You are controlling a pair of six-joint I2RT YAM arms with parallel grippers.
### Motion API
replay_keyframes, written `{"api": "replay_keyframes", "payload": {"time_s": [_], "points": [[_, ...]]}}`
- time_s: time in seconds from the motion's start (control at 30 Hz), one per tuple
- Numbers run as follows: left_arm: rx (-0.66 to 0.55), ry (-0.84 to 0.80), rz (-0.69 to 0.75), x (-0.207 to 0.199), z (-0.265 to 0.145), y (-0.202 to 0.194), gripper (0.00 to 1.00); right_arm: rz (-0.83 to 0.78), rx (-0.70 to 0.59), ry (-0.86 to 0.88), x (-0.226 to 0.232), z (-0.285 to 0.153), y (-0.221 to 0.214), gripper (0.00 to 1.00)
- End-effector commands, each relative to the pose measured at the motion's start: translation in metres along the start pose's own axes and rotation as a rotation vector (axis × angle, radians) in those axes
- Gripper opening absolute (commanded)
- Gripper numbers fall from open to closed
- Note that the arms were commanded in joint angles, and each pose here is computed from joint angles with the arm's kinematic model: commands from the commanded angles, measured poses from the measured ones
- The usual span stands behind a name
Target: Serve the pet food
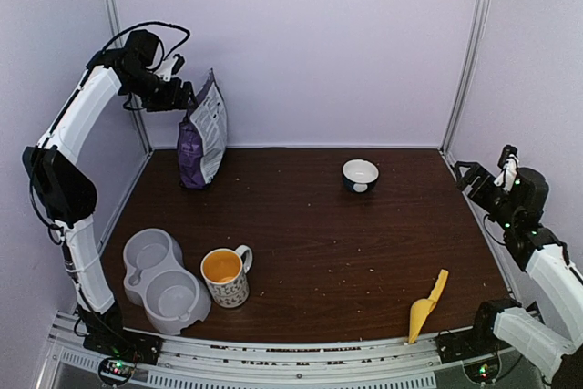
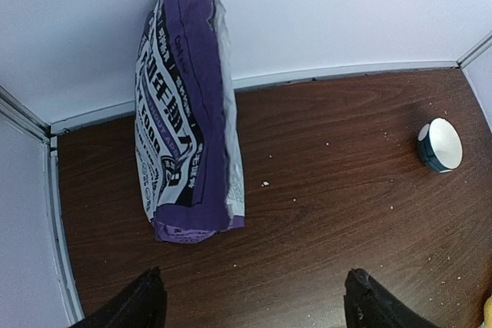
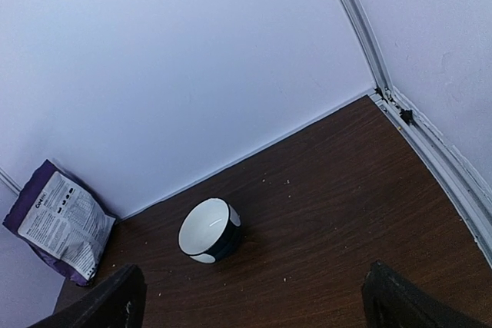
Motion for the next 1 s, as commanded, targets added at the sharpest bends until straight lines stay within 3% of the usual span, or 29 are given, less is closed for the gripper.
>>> {"api": "replay_keyframes", "payload": {"time_s": [0.0,0.13,0.3,0.47,0.67,0.97], "points": [[-0.057,0.001,-0.043,-0.003,-0.003,0.008,0.80,0.004,0.003,0.032,0.002,0.000,-0.003,1.00],[-0.082,-0.039,-0.042,-0.008,-0.009,0.011,0.68,-0.003,0.002,0.027,0.000,-0.002,-0.004,1.00],[-0.194,0.072,0.021,-0.006,-0.071,0.001,0.78,-0.022,-0.005,-0.001,-0.002,-0.007,-0.004,1.00],[-0.298,0.108,-0.051,0.048,-0.111,-0.023,0.84,-0.013,-0.012,0.004,-0.004,-0.008,-0.008,1.00],[-0.337,0.118,0.082,0.090,-0.080,-0.038,0.88,-0.003,0.010,0.017,-0.003,-0.005,-0.008,1.00],[-0.376,-0.007,0.350,0.102,-0.003,-0.063,0.85,-0.015,-0.020,-0.014,-0.004,-0.015,-0.006,1.00]]}}
Point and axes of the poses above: each gripper's point midway between its finger pads, its own z axis out along the fingers, its own x axis along the line the jaws close on, y = z × x, the point moved 9 cm from there along -z, back along the fingers, and after that the axes turned 8 degrees about z, right-handed, at the moved point
